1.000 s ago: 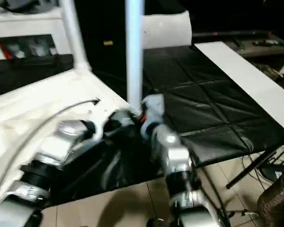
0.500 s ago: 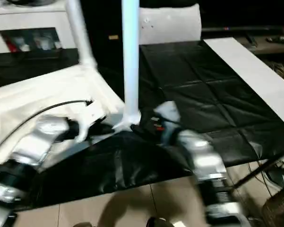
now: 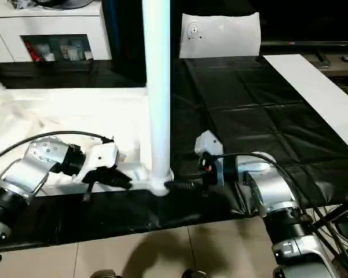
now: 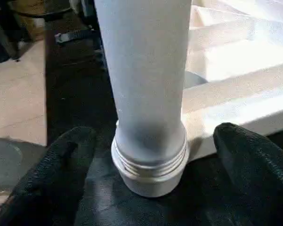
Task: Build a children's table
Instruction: Rotate leg to tighten
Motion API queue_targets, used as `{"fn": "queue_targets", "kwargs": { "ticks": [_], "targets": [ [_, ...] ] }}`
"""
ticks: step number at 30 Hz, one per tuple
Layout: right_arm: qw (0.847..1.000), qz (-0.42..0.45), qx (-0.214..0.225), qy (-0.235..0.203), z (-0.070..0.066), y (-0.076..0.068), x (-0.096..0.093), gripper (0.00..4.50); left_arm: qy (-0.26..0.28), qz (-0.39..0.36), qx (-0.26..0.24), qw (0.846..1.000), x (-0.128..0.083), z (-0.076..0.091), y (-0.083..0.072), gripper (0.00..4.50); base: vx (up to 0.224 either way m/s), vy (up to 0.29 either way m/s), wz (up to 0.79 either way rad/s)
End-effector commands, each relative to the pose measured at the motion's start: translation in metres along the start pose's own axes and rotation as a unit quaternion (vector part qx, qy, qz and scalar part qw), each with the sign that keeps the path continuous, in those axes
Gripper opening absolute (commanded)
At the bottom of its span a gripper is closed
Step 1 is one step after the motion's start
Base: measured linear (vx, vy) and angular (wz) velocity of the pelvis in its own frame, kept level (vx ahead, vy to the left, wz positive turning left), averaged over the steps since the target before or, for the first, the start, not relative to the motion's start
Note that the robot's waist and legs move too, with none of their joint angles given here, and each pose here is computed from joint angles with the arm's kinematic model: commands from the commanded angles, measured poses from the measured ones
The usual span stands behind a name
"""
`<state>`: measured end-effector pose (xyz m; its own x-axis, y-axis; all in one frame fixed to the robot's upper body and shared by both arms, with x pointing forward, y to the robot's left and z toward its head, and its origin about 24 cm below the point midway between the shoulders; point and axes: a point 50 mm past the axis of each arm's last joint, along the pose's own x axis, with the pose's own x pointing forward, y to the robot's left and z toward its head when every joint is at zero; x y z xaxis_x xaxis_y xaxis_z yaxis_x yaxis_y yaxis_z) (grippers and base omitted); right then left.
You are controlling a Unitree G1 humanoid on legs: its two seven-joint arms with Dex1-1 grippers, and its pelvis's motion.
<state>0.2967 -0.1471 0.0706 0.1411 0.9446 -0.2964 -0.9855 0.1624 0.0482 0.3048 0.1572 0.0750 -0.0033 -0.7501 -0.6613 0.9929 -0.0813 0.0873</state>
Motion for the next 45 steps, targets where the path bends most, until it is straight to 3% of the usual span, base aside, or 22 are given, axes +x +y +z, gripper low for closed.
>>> {"fn": "queue_targets", "kwargs": {
  "ticks": [1,5,20,29,32,36,38,45],
  "targets": [
    [1.000,0.020,-0.003,-0.007,0.005,-0.002,0.001,4.00,0.016,-0.060,0.031,0.998,0.009,0.003,-0.005,0.00,0.000,0.000,0.00],
    [0.999,0.035,0.007,-0.014,0.006,-0.003,0.004,3.82,0.016,-0.075,0.040,0.996,0.012,0.005,-0.005,0.00,0.000,0.000,0.00],
    [0.994,0.096,0.053,-0.015,0.004,0.000,0.018,2.37,0.015,-0.092,0.054,0.994,0.017,0.007,-0.005,0.00,0.000,0.000,0.00],
    [0.992,0.102,0.071,-0.027,0.004,0.004,0.021,2.08,0.008,-0.085,0.044,0.995,0.019,0.006,-0.005,0.00,0.000,0.000,0.00],
    [0.991,0.075,0.096,-0.058,0.005,0.008,0.028,2.07,-0.004,-0.034,0.011,0.999,0.019,0.006,0.001,0.00,0.000,0.000,0.00],
    [0.994,0.005,0.095,-0.060,0.001,0.006,0.036,2.07,-0.018,0.037,-0.034,0.999,0.019,0.006,0.012,0.00,0.000,0.000,0.00],
    [0.986,-0.099,0.116,-0.062,-0.004,-0.001,0.050,2.07,-0.045,0.114,-0.084,0.989,0.024,0.011,0.022,0.00,0.000,0.000,0.00],
    [0.958,-0.230,0.158,-0.070,-0.007,-0.006,0.075,2.00,-0.082,0.219,-0.154,0.960,0.036,0.024,0.032,0.00,-0.007,-0.001,0.00]
  ]
}}
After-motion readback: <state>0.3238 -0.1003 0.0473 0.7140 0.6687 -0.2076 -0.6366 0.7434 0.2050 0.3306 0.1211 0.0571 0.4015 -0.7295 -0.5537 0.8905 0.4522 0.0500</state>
